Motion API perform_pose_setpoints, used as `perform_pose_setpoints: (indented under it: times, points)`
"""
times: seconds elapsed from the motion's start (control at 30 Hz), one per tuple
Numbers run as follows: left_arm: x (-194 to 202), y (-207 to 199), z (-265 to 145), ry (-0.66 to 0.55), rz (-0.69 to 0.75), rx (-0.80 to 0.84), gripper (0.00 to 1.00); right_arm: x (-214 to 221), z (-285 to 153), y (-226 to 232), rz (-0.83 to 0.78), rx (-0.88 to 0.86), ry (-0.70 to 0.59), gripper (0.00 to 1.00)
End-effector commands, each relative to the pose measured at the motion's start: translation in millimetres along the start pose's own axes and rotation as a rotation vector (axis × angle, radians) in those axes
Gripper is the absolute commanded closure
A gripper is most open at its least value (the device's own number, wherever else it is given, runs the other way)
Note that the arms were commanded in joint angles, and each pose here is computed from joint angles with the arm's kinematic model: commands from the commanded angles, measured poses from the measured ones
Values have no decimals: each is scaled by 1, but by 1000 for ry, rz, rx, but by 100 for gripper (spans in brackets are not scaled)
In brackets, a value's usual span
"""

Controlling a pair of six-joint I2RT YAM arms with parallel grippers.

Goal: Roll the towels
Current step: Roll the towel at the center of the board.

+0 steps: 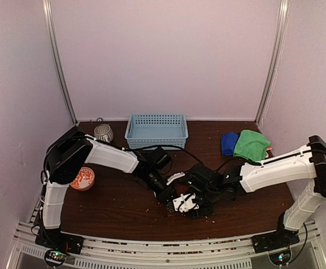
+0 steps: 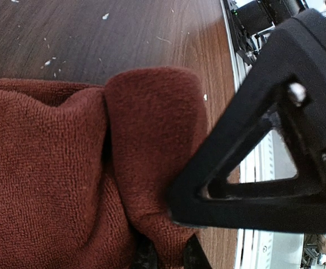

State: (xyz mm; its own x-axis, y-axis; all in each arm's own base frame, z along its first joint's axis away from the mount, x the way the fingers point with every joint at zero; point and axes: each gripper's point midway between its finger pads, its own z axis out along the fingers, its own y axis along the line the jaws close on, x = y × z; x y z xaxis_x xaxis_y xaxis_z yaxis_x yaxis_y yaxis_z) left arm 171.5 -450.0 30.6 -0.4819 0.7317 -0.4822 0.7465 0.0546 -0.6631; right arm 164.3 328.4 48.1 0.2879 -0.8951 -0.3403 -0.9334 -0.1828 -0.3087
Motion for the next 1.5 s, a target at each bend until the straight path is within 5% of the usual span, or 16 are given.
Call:
perform_pose_setpoints:
  times: [0.0,0.33,0.57,0.87,1.0,1.1,1.3,1.47]
  points:
    - [51,38,13,120,-126,-107,88,7,12,-1,-6,23,33,54]
    - [24,14,-6,58,-32,-95,70,15,24,18,3,-87,74,76]
    - [-15,4,-62,-56,22,-302,48,4,10,51,92,-328,50,85]
    - [-39,-9,-158,-249,80,-695,47,-18,-7,41,285,-563,-15,88]
    - [-75,-98,-216,-581,357,-778,44,-13,5,27,377,-658,6,88]
    - [-84,-150,-236,-711,506,-783,37,-8,24,18,447,-717,43,89]
    - [-67,-162,-160,-420,626,-721,38,5,55,7,568,-791,108,91]
    - [-30,-123,-75,-85,672,-762,38,12,64,10,592,-833,142,92]
